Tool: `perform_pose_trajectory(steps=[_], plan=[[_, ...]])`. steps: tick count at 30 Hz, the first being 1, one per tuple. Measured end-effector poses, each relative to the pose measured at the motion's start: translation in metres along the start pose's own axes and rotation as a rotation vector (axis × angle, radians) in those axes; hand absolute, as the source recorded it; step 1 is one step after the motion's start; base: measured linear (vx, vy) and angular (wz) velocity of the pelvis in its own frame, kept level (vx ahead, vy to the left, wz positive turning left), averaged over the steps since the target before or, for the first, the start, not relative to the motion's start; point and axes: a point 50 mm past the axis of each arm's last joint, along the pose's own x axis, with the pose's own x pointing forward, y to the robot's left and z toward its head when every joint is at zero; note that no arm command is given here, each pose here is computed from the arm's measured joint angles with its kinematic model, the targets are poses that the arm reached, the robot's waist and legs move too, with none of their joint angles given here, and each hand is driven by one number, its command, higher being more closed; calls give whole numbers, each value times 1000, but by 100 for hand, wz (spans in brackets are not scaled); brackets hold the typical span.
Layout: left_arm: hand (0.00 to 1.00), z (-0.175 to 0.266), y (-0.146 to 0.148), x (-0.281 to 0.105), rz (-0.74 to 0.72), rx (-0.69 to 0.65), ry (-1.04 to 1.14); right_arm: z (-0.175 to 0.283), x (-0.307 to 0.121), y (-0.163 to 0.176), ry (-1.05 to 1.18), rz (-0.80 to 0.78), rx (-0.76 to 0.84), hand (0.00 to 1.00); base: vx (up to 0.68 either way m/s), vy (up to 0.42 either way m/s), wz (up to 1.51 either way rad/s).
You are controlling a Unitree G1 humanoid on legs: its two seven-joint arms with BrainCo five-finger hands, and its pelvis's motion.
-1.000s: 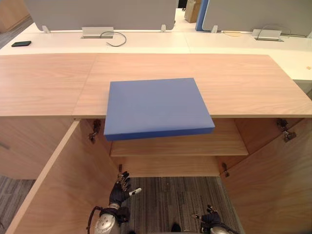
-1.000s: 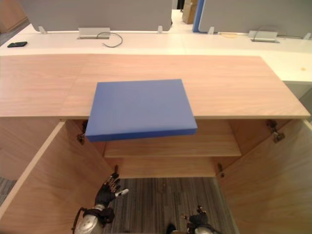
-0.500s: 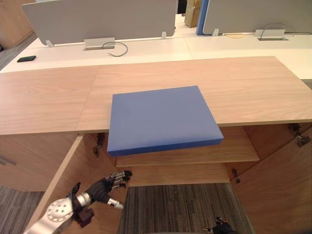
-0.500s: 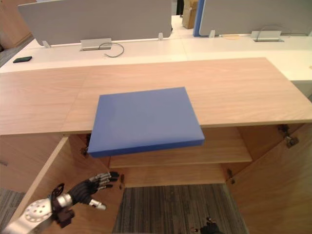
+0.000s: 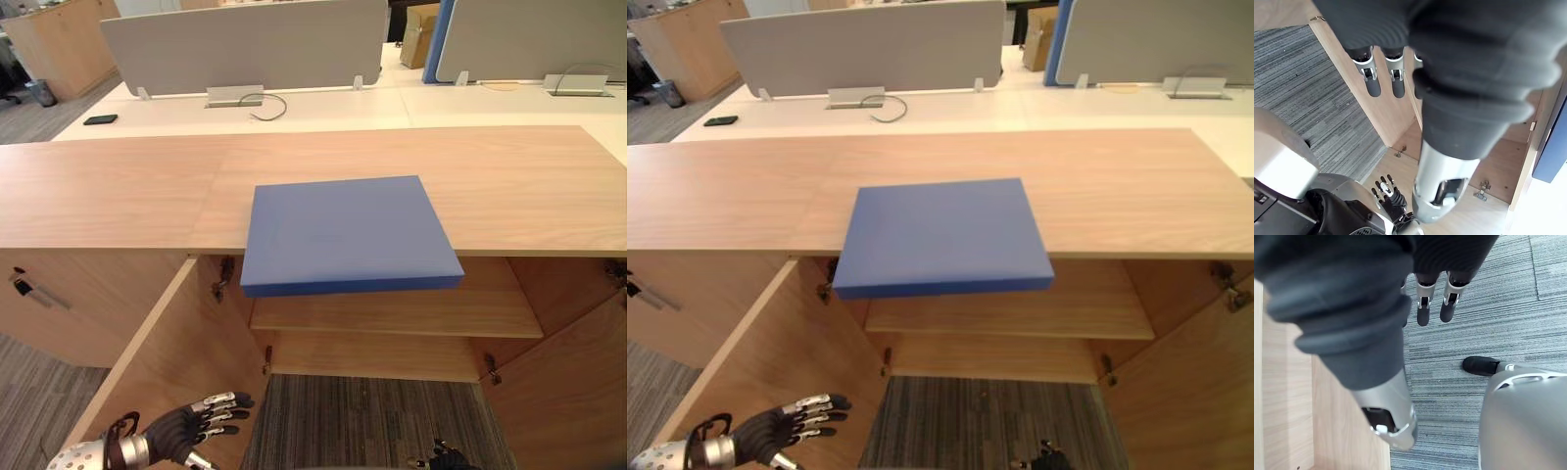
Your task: Walk over to the cabinet, pick up the folder, carry it to the office cabinet, place the folder inside the office cabinet, then close the office cabinet door
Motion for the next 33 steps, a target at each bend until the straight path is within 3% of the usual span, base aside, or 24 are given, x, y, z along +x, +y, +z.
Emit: perform_pose_trajectory(steps=[3,8,10,11,14,19,27,33], plan=[[0,16,5,-2,68,-2,-114,-4,-1,-2,9,-4,-3,0,-152,-18,7],[0,119,60,-62,487,135,-771,-14,-3,-8,24,-14,-22,0,-40,-29,12],[0,140,66,-88,607,180,-974,-15,-3,-8,26,-12,-21,0,0,0,0],[0,149,67,-106,683,199,-1127,-15,-3,-8,25,-11,-18,0,0,0,0],[0,143,67,-113,802,137,-1288,-10,-2,-6,16,-8,-27,0,0,0,0],[0,130,63,-89,949,42,-1210,-10,-1,-1,37,-3,-15,0,-25,6,-1],[0,159,23,-55,771,219,-1182,-20,-3,1,86,3,-9,0,-50,10,-4],[0,188,-4,-23,777,611,-1099,-18,-2,3,97,6,-7,0,0,0,0]])
